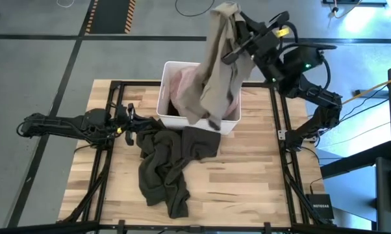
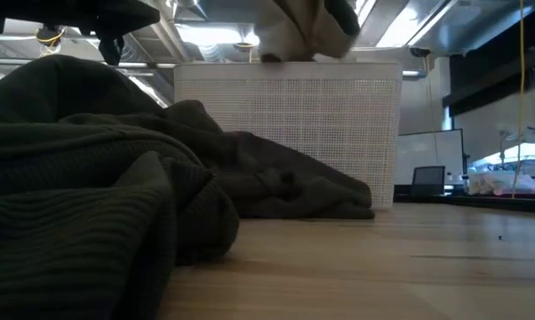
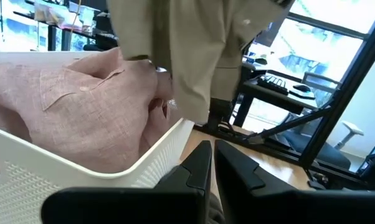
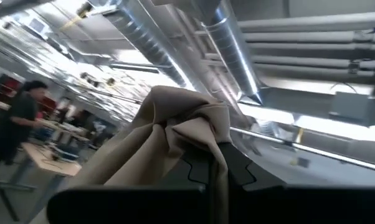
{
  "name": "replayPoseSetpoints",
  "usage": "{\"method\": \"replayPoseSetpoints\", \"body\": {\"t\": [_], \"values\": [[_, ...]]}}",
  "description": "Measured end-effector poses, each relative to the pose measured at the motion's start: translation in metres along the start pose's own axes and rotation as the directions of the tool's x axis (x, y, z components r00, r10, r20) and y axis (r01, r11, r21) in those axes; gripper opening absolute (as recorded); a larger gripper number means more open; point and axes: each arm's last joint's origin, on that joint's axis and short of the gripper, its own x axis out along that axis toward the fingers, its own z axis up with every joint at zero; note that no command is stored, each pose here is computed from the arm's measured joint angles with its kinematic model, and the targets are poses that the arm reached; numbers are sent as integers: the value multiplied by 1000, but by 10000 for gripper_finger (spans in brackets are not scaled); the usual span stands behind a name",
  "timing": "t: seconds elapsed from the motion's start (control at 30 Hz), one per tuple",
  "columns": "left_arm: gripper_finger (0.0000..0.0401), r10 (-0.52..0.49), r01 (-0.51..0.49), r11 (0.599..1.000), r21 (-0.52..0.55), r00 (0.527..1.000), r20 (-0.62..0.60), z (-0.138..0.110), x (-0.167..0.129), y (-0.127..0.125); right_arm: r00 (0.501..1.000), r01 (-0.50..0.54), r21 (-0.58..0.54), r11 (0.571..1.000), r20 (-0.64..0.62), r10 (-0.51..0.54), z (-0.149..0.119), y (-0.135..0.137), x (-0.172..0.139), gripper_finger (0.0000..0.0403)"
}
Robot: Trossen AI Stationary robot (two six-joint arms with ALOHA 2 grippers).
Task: Sort clothes
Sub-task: Put the brown short into the white laundry bin
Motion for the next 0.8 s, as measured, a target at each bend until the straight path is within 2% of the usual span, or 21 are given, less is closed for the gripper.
{"method": "replayPoseSetpoints", "body": {"t": [0.13,0.23,0.3,0.47,0.57,0.7,0.8], "values": [[15,6,-6,1000,2,1000,2,0,0,0,996,-3,-57,998,-94,-3,-12,0,3,10],[15,6,-6,1000,7,1000,2,0,0,0,973,-87,-101,991,-220,63,-30,8,5,10],[15,6,-6,1000,7,1000,2,0,0,0,942,-163,-110,980,-313,122,-47,19,5,10],[15,6,-6,1000,5,1000,2,0,0,0,817,-316,-97,944,-533,219,-89,42,3,10],[15,6,-6,1000,2,1000,2,0,0,0,742,-365,-73,928,-624,243,-110,52,1,10],[15,7,-7,1000,2,1000,0,0,0,0,644,-412,0,911,-708,291,-138,67,-9,10],[15,7,-7,1000,1,1000,-2,0,0,0,590,-424,65,903,-737,330,-157,78,-17,10]]}}
